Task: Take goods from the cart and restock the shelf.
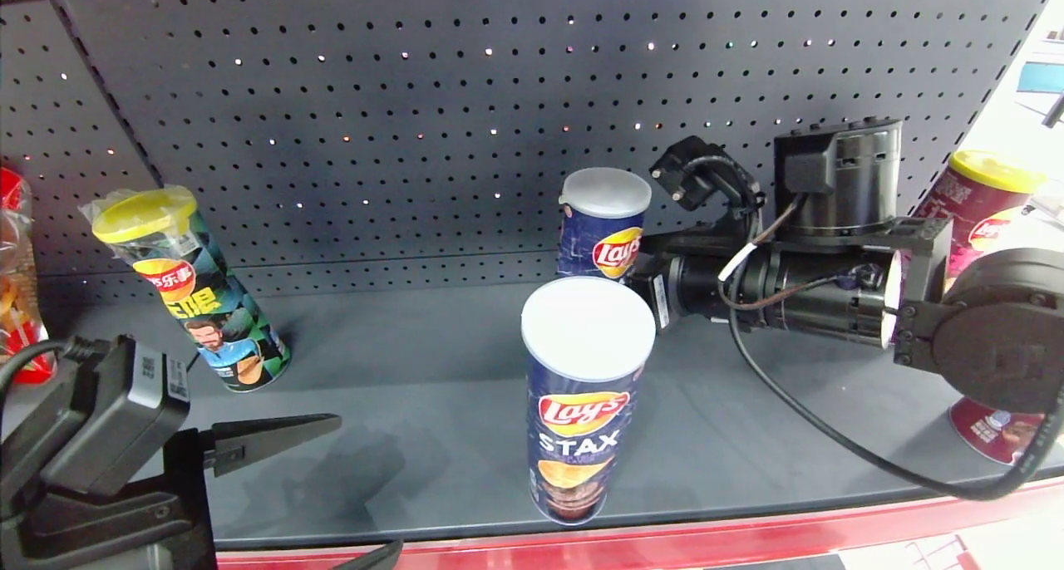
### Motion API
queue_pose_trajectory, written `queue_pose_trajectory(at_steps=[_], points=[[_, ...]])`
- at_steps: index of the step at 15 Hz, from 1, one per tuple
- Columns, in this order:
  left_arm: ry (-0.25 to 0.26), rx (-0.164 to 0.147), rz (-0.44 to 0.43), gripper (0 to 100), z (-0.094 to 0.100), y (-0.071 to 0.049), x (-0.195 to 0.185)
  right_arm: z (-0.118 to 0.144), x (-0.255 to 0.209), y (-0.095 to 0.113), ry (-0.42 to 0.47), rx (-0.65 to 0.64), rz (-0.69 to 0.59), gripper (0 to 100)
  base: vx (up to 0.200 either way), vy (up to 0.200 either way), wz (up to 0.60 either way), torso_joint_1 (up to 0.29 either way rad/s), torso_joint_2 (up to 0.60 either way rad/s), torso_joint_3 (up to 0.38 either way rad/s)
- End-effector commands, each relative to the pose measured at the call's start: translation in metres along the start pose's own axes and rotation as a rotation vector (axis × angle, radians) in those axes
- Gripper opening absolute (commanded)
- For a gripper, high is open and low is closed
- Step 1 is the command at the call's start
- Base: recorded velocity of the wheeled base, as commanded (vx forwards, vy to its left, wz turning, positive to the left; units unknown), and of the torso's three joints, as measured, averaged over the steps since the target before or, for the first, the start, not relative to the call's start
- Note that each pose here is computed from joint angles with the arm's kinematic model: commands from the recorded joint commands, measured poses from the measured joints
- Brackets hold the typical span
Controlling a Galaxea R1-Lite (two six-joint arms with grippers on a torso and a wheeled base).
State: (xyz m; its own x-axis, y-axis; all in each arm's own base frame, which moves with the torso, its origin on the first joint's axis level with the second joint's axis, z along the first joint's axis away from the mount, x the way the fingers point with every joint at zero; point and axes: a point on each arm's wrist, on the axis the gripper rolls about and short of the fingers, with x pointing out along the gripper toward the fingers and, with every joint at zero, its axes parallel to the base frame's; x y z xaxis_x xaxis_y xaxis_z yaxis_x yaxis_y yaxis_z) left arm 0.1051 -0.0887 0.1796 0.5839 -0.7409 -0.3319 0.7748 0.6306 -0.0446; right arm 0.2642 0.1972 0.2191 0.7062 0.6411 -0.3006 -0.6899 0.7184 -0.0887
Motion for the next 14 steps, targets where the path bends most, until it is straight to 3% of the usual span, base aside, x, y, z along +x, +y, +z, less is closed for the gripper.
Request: queue_pose_trajectory(at_steps=[1,6,14], points=[[0.014,-0.003,-0.001,100,-0.001,0.001,0.003,-0.001,-0.022,0.002,-0.009,0.0,-0.014,100,0.0,0.0,0.0,0.0,0.0,0.0],[0.083,-0.017,0.046,100,-0.006,0.006,0.019,-0.024,-0.074,0.007,0.022,0.004,-0.087,100,0.0,0.0,0.0,0.0,0.0,0.0],[0.148,-0.022,0.03,100,-0.009,0.009,0.037,-0.055,-0.156,0.02,-0.012,-0.001,-0.099,100,0.0,0.0,0.0,0.0,0.0,0.0]])
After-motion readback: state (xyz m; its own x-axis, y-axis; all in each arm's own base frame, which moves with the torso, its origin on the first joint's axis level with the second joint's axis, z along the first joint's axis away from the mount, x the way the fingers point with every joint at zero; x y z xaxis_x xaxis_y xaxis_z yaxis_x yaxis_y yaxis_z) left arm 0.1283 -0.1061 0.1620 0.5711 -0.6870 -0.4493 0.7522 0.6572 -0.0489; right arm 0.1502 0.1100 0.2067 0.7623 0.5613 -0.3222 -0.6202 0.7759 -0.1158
